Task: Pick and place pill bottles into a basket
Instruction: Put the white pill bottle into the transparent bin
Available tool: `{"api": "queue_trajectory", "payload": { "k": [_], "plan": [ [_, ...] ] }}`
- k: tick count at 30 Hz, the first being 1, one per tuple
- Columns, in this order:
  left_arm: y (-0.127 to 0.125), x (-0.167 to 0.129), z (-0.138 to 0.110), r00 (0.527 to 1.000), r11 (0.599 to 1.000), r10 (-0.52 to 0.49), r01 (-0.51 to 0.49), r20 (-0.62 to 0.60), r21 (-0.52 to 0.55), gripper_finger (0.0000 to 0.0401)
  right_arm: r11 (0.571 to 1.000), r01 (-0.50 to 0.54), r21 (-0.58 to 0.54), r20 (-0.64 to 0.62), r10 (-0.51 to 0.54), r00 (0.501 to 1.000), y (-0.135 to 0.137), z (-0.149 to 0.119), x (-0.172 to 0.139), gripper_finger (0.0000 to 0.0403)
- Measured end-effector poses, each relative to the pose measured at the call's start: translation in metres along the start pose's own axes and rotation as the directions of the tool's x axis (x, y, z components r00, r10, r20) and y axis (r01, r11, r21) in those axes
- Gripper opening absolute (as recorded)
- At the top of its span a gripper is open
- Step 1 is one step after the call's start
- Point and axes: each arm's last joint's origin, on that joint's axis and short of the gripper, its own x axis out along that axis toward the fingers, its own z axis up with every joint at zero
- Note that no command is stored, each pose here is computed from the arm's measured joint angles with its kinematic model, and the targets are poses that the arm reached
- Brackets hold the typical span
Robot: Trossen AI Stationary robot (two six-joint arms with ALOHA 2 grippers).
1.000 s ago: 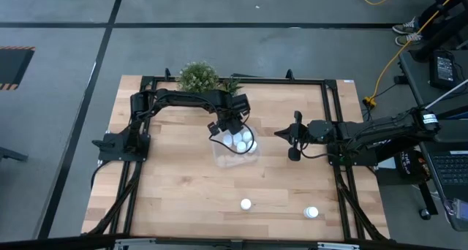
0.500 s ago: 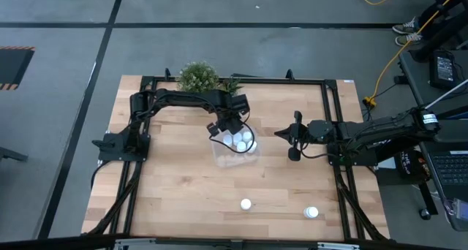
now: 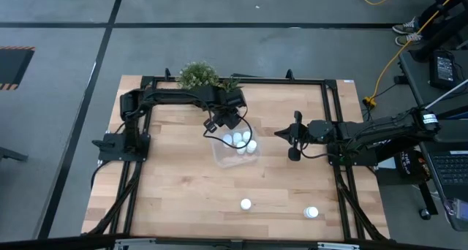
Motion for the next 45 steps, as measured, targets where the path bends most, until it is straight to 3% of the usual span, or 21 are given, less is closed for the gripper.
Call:
{"api": "queue_trajectory", "payload": {
  "k": [13,24,32,37,45],
  "plan": [
    [-0.009,-0.066,-0.007,0.991,0.984,0.125,-0.117,0.056,-0.137,0.0145,1.0,0.0,-0.005,0.008,0.0,1.0,0.0,0.001,0.0,0.0005],
    [-0.041,-0.112,0.016,0.975,0.966,0.211,-0.197,0.071,-0.169,0.015,1.0,0.002,-0.028,0.026,-0.001,1.0,0.0,0.003,0.0,0.0005],
    [-0.069,-0.117,0.032,0.993,0.97,0.107,-0.094,0.048,-0.226,0.0144,0.999,0.006,-0.035,0.108,-0.003,0.994,0.0,0.011,-0.001,0.0005],
    [-0.082,-0.12,0.047,0.991,0.974,0.055,-0.028,0.12,-0.223,0.0144,0.999,0.007,-0.032,0.118,-0.003,0.993,0.0,0.012,-0.001,0.0005],
    [-0.093,-0.123,0.057,0.989,0.97,0.045,-0.01,0.139,-0.242,0.0144,1.0,0.006,-0.029,0.118,-0.003,0.993,0.0,0.012,-0.001,0.0005]
  ]
}}
